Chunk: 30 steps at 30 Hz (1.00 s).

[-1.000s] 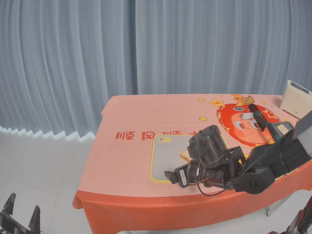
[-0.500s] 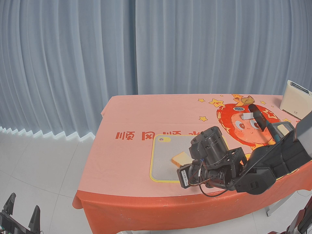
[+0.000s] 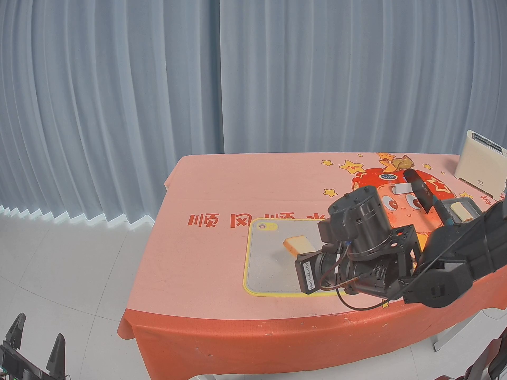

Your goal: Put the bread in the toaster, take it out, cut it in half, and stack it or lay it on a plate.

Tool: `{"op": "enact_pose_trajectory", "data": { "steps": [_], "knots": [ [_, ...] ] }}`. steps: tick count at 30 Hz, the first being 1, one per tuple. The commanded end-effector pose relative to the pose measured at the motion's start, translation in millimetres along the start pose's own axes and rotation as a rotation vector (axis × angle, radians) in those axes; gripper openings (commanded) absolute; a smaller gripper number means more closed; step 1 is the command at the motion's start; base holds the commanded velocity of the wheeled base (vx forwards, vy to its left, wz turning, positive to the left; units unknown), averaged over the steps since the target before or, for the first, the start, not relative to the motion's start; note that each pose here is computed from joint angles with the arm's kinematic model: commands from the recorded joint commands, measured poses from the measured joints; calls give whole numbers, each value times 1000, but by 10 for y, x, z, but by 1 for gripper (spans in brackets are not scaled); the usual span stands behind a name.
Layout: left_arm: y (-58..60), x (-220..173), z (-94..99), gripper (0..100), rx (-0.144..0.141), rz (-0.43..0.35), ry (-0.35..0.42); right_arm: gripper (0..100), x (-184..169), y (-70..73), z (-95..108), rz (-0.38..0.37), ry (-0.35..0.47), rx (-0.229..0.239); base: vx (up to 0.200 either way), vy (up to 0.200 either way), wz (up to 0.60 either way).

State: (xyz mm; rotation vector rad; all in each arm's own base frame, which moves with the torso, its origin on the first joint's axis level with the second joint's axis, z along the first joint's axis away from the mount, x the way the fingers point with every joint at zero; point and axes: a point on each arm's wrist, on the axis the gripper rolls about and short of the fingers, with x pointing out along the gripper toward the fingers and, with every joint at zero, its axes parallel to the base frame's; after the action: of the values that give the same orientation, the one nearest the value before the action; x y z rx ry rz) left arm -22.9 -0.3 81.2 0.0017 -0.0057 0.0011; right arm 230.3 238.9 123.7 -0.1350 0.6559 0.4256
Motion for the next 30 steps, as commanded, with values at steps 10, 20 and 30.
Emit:
{"op": "enact_pose_trajectory", "data": {
  "steps": [10, 20, 30],
  "knots": [
    [0, 0, -52, 100, -2, 0, 1, 0, -572, -165, 123, 28, -124, 51, 0, 0, 0],
    [0, 0, -52, 100, -2, 0, 1, 0, -841, -318, 119, 22, -176, 88, 0, 0, 0],
    [0, 0, -52, 100, -2, 0, 1, 0, -1014, -452, 33, 21, -191, 122, 0, 0, 0]
  ]
}}
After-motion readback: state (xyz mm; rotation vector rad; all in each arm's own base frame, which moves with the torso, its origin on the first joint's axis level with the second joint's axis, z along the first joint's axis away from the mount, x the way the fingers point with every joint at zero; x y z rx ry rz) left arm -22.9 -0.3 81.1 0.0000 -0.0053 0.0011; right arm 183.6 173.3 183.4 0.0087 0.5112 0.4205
